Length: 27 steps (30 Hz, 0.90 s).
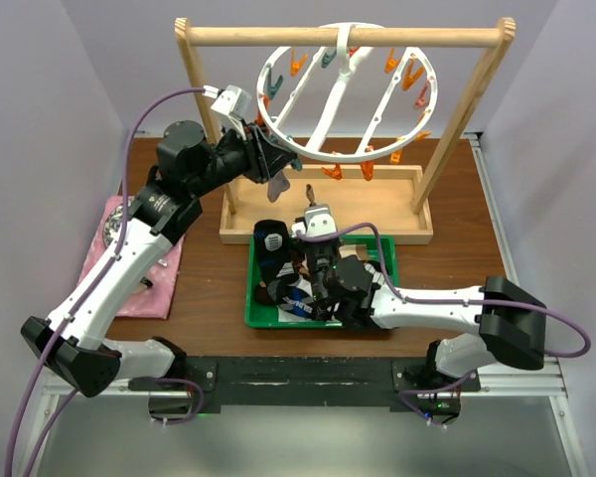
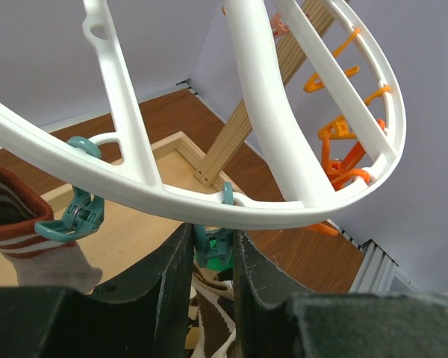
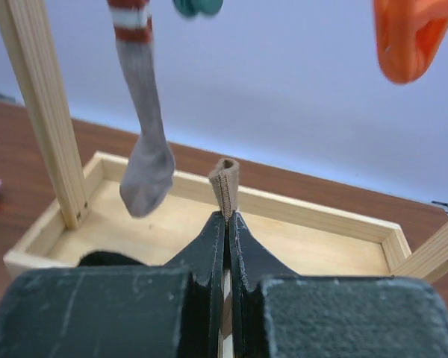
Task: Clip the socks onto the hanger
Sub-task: Pick up the sock from the bin, then clamp the sock onto the hanger.
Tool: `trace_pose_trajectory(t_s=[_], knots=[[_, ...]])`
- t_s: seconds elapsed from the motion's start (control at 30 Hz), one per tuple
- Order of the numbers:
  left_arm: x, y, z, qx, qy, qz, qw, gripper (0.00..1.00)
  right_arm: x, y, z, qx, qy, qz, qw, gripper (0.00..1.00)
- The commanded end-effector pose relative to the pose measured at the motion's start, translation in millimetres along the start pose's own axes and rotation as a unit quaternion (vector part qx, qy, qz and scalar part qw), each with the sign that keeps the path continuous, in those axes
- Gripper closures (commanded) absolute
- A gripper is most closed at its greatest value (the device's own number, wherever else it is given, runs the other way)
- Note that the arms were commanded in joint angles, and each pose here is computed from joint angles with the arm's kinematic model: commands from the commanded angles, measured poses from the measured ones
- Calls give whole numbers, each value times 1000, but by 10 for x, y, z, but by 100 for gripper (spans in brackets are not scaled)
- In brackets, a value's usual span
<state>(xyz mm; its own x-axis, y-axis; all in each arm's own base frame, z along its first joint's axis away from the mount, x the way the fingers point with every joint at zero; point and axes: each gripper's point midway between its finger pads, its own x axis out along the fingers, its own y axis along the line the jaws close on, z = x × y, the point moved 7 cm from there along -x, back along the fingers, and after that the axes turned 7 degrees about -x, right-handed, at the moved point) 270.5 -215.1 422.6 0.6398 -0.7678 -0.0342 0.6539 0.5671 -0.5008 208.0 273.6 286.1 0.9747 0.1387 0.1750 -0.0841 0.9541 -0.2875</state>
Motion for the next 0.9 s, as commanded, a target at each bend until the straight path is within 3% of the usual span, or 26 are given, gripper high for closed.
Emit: trace_pose_trajectory(t_s=[0.0, 0.23, 0.87], knots=[[13, -130, 163, -3, -27, 7, 1000, 100, 154, -291, 502, 134, -73, -63, 986, 100], [48, -210, 186, -3, -33, 12, 999, 100, 236, -303, 636, 198, -87, 12, 976, 100], [144, -231, 184, -16, -31, 21, 999, 100, 276, -228, 700, 148, -96, 41, 983, 100]])
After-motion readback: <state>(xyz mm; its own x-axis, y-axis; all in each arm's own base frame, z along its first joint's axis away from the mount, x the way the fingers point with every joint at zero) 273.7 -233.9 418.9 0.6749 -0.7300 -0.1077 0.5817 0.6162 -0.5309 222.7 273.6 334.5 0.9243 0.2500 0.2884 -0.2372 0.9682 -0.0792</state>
